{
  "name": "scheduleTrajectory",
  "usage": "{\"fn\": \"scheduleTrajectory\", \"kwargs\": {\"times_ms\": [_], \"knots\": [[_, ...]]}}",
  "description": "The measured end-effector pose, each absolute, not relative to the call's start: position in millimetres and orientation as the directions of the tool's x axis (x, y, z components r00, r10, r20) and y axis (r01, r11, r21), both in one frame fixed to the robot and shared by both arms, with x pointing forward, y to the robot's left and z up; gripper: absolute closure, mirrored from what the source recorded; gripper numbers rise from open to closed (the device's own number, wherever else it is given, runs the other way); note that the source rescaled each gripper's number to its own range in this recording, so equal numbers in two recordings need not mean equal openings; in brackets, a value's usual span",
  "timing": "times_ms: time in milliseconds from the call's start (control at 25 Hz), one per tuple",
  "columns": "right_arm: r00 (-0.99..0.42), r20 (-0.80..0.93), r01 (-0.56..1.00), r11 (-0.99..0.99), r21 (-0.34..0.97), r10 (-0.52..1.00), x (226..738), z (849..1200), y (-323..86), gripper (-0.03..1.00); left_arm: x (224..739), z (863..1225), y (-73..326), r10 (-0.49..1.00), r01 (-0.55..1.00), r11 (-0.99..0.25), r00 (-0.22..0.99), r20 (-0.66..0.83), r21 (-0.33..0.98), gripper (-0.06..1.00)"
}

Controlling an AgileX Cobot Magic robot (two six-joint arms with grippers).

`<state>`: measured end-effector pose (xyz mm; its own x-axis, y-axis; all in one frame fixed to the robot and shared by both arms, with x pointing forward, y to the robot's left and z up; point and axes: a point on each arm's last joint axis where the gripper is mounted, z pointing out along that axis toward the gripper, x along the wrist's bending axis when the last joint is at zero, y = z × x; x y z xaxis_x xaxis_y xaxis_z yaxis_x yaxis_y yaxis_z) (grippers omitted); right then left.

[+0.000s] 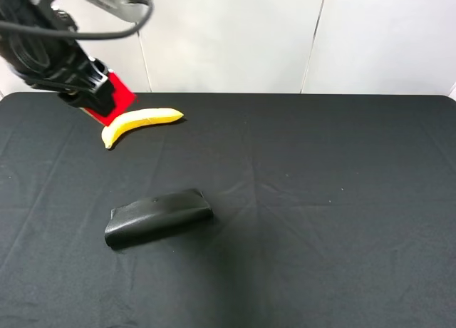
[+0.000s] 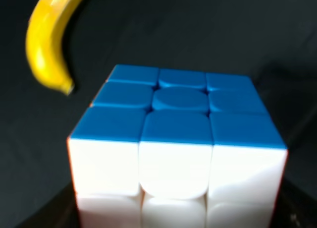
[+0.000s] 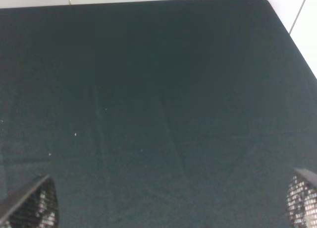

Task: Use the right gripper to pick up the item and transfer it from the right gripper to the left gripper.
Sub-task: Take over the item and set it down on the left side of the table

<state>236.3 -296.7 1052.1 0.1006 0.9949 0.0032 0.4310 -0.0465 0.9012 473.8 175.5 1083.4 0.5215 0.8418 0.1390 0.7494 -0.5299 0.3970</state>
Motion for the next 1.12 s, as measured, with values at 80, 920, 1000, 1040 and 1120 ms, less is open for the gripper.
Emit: {"fn": "scheduleTrajectory", "kwargs": {"times_ms": [80, 920, 1000, 1040, 1120], "knots": [[0.101, 0.003, 0.431, -0.047, 0.901, 0.995, 236, 1052, -297, -0.03, 480, 1083, 188, 0.867, 0.775, -0.491, 0.478, 0.139, 0.397, 0.94], [0.101, 0.005, 0.431, -0.048, 0.901, 0.995, 236, 1052, -297, -0.03, 468, 991, 253, 0.947, 0.932, -0.316, 0.297, 0.121, 0.179, 0.94], [0.102, 0.006, 0.431, -0.049, 0.901, 0.995, 236, 1052, -297, -0.03, 472, 980, 252, 0.948, 0.938, -0.312, 0.296, 0.117, 0.151, 0.94], [0.102, 0.006, 0.431, -0.049, 0.901, 0.995, 236, 1052, -297, -0.03, 475, 975, 251, 0.948, 0.94, -0.31, 0.296, 0.115, 0.139, 0.94], [0.102, 0.006, 0.431, -0.049, 0.901, 0.995, 236, 1052, -297, -0.03, 480, 962, 250, 0.948, 0.945, -0.31, 0.298, 0.111, 0.107, 0.94]]}}
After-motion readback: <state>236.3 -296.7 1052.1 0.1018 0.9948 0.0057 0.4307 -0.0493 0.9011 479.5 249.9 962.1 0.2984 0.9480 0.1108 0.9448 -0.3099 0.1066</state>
